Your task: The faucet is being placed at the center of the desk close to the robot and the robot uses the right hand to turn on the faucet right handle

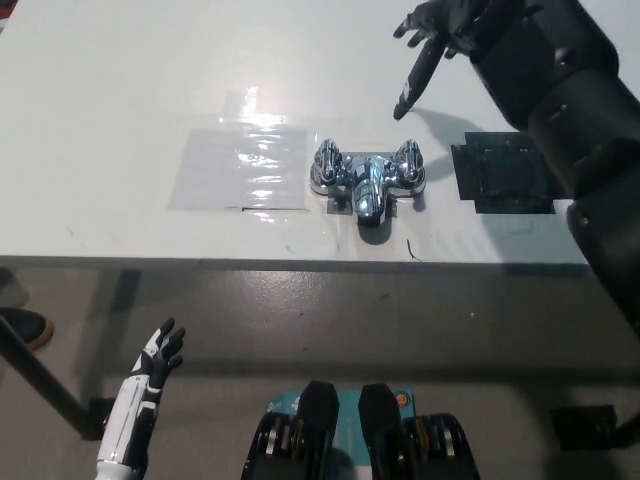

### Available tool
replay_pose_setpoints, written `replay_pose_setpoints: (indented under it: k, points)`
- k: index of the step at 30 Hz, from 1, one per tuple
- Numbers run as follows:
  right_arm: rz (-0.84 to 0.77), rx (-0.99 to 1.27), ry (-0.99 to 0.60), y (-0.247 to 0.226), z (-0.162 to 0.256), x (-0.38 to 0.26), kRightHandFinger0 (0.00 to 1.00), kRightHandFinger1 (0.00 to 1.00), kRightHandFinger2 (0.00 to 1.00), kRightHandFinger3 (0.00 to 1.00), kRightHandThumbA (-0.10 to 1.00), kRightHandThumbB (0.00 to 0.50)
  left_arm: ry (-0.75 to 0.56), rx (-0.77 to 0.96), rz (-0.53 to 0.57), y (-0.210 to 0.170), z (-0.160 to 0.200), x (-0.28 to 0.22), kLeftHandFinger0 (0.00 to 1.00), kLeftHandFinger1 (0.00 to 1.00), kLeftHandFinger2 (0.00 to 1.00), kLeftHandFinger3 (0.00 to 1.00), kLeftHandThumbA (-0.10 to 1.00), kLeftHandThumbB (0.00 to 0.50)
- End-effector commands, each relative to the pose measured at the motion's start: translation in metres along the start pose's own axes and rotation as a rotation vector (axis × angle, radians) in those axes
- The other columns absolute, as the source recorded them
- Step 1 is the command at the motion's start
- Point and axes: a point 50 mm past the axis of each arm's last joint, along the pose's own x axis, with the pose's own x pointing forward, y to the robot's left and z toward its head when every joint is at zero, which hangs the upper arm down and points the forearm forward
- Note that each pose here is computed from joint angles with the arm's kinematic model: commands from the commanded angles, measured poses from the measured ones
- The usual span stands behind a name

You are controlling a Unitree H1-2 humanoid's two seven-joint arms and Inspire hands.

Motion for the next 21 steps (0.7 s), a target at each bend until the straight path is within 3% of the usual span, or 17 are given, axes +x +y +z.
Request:
replay_pose_setpoints:
  k: [1,4,7,12,21]
  points:
    - [-0.126,-0.04,-0.061,-0.034,0.033,-0.025,1.0,1.0,1.0,1.0,1.0,0.22,-0.051,0.003,0.003,0.006,0.006,0.0,1.0,1.0,1.0,1.0,1.0,0.5]
    - [-0.149,-0.053,-0.038,-0.029,0.029,-0.02,1.0,1.0,1.0,1.0,1.0,0.29,-0.053,0.012,-0.002,0.004,0.006,0.001,1.0,1.0,1.0,1.0,1.0,0.5]
    - [-0.127,-0.104,-0.036,-0.023,0.03,-0.017,1.0,1.0,1.0,1.0,1.0,0.288,-0.047,0.014,-0.004,0.005,0.007,0.001,1.0,1.0,1.0,1.0,1.0,0.5]
    - [-0.094,-0.104,-0.023,-0.009,0.03,-0.011,1.0,1.0,1.0,1.0,1.0,0.243,-0.047,0.01,-0.003,0.006,0.008,0.001,1.0,1.0,1.0,1.0,1.0,0.5]
    - [-0.007,-0.077,0.031,0.013,0.014,0.003,1.0,1.0,1.0,1.0,1.0,0.237,-0.045,0.006,0.004,0.006,0.011,0.0,1.0,1.0,1.0,1.0,1.0,0.5]
